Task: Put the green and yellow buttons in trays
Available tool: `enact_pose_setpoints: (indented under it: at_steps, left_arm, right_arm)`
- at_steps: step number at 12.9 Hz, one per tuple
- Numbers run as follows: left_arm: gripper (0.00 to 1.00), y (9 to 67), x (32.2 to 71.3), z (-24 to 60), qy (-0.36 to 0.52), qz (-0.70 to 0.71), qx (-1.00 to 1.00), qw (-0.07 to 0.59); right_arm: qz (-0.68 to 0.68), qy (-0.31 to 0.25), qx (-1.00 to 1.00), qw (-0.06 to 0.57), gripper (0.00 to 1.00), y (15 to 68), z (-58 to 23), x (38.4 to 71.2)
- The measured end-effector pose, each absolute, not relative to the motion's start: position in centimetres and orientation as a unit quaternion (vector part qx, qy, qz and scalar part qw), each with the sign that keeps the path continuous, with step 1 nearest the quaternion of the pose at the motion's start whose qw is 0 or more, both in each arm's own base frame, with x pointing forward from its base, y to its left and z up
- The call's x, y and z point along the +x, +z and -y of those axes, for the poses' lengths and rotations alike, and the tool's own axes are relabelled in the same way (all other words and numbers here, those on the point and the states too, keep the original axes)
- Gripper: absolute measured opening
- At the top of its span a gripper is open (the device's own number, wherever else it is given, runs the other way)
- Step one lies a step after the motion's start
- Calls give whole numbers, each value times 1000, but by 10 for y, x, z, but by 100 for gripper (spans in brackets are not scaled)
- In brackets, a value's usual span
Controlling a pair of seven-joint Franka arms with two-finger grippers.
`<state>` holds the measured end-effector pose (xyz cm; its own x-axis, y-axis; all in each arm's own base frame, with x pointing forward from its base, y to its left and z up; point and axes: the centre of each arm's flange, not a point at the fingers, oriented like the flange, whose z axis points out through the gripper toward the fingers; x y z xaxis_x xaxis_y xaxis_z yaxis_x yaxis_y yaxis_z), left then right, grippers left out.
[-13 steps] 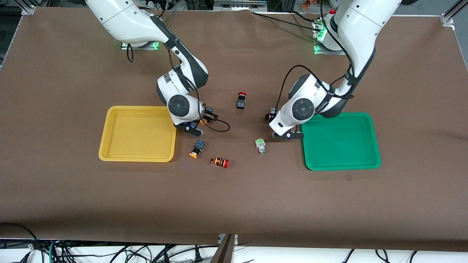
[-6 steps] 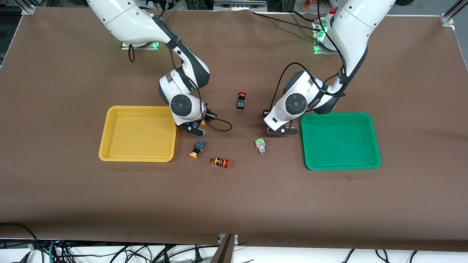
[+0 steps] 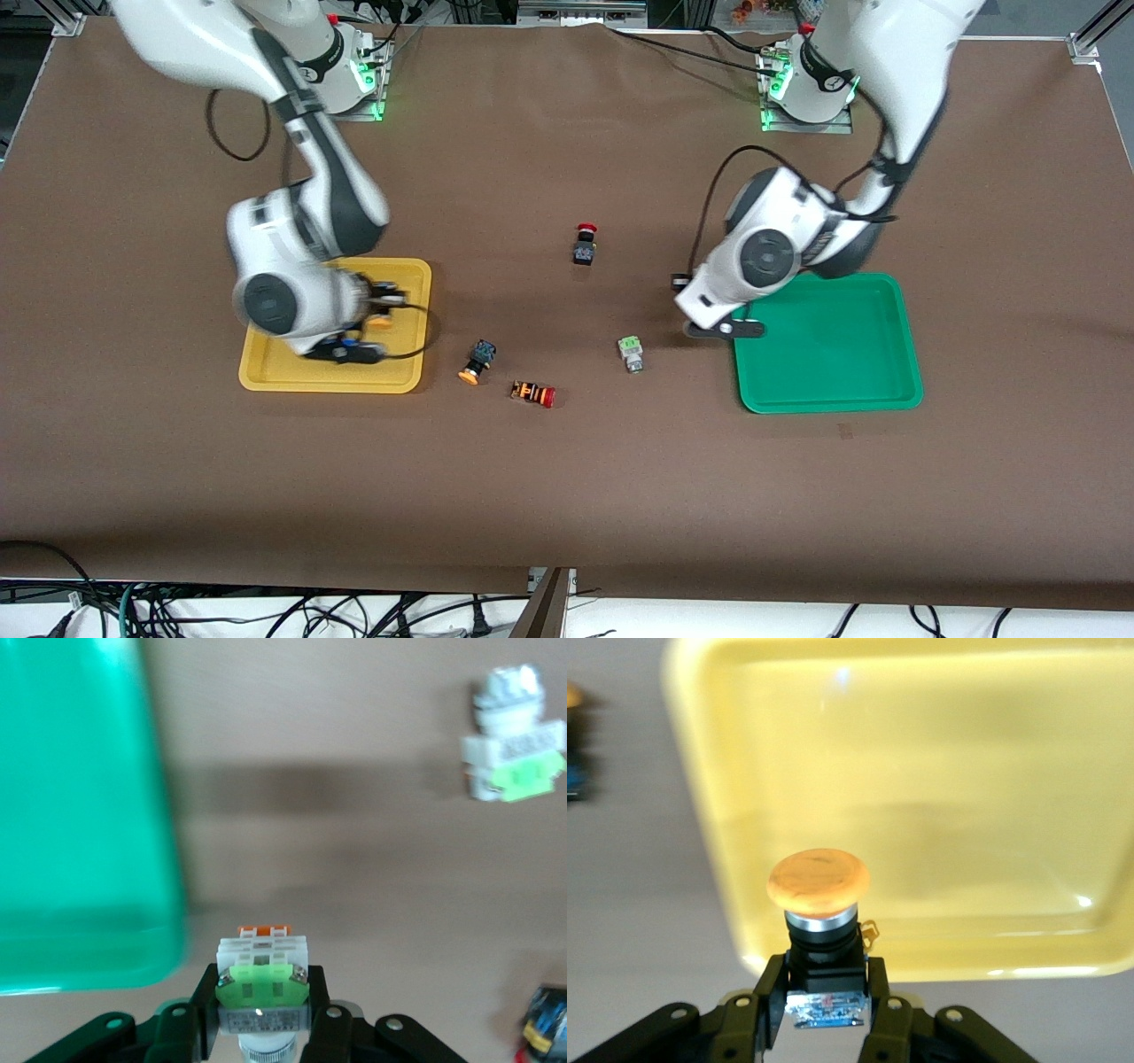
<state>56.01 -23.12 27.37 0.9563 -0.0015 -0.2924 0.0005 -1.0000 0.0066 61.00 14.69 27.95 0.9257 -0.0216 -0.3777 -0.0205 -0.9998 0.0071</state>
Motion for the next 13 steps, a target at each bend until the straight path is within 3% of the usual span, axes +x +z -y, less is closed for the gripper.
enact_pose_setpoints:
  at_steps: [3,6,7,8,11,12,13]
  left_arm:
    - [41,284,591,126,-139,24,989,-38]
    - [41,222,592,117,-146,38,988,-26]
    - [48,209,593,124,-145,42,988,-19]
    - [58,209,597,129,-138,45,989,-15]
    - [90,275,629,171,-85,56,995,-6]
    - [99,299,635,197,-70,42,997,-1]
    - [100,315,636,225,-63,17,998,10]
  right_arm:
    - [-16,-218,976,4,41,246,-70,609]
    - [-15,-232,972,9,41,206,-48,596]
    - [-12,-231,973,11,41,198,-44,593]
    - [-9,-228,973,12,47,194,-41,593]
    - [10,-188,982,3,80,220,-78,615]
    - [39,-171,985,0,91,234,-114,622]
    - [67,-155,986,-5,100,244,-158,623]
